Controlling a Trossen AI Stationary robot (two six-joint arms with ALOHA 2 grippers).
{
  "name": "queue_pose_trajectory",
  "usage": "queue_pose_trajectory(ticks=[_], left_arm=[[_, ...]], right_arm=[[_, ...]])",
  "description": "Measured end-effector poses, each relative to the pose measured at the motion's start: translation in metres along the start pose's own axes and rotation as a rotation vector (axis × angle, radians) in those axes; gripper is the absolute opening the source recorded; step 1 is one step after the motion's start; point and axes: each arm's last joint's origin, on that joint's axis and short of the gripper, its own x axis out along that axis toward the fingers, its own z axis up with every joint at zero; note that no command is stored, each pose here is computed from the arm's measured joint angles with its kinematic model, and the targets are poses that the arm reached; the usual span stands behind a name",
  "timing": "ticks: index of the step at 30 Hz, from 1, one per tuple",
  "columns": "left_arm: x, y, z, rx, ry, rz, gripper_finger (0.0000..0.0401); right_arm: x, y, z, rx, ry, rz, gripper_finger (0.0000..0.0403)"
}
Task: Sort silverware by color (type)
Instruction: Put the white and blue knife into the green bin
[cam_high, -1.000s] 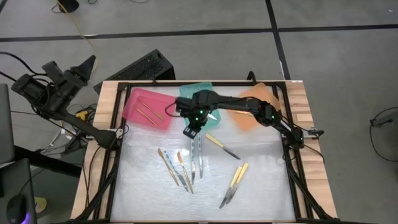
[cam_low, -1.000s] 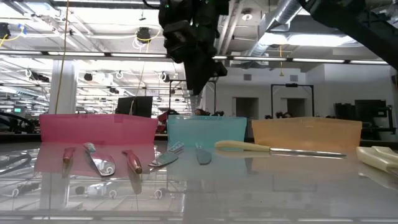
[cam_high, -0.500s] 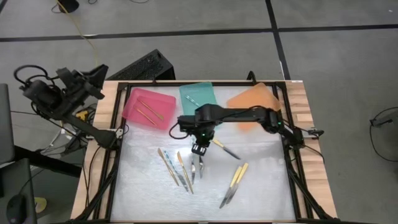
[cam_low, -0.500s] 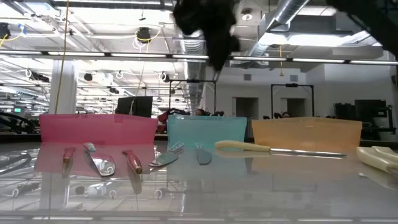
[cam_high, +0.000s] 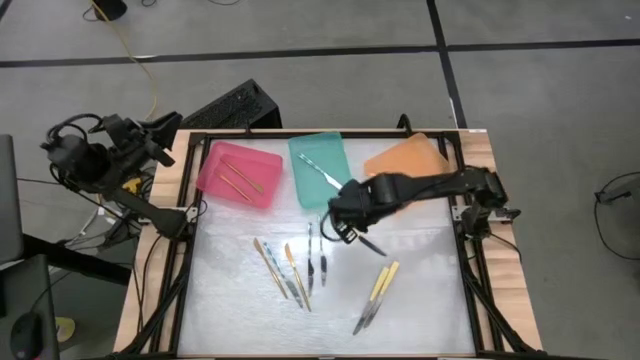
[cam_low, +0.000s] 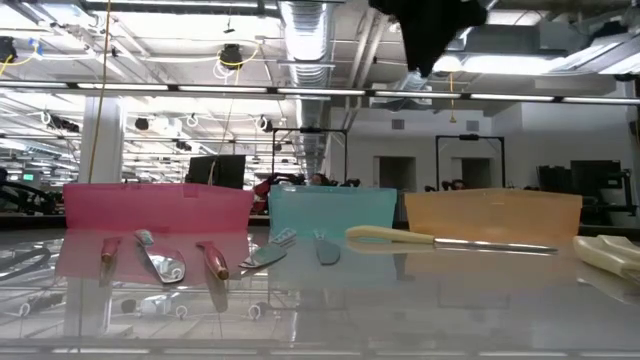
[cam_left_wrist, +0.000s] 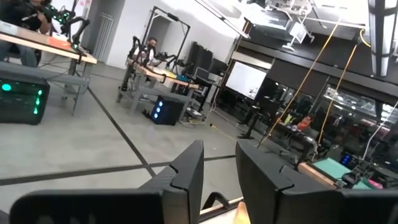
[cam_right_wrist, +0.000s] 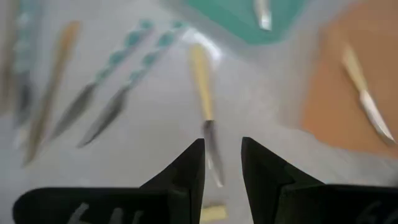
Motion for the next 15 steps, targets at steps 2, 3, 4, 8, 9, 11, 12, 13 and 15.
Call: queue_pose_trajectory(ticks=[2,3,4,8,9,11,12,13,15], left_arm=[[0.000,0.000,-0.001,0.011,0.004,0.000,0.0080],[0.000,0.000,-0.001,0.013,0.004,0.000,0.0080],[0.000,0.000,-0.001,0.013,0.005,0.000,0.0080],[0.000,0.000,-0.001,-0.043,0.005,0.001,0.0080],[0.000,0.000,-0.001,-0.062,0.005,0.001,0.0080],[0.000,0.000,-0.002,-0.089,0.006,0.000,0.0080],[0.000,0.000,-0.002,-0.093,0.006,-0.001,0.0080],[0.000,0.000,-0.002,-0.091,0.007,-0.003,0.0080],[0.000,0.000,-0.002,-0.089,0.009,-0.008,0.0080]], right_arm=[[0.014,0.001,-0.008,0.083,-0.014,-0.016,0.0113],[0.020,0.003,-0.010,0.124,-0.016,-0.011,0.0113],[0.027,0.006,-0.011,0.156,-0.020,0.009,0.0113],[0.054,0.024,-0.013,0.181,-0.056,0.111,0.0113],[0.061,0.031,-0.011,0.180,-0.076,0.150,0.0113],[0.073,0.040,-0.008,0.179,-0.105,0.201,0.0113],[0.079,0.045,-0.007,0.174,-0.111,0.211,0.0113],[0.086,0.049,-0.006,0.168,-0.113,0.215,0.0113],[0.093,0.052,-0.006,0.165,-0.114,0.207,0.0114]])
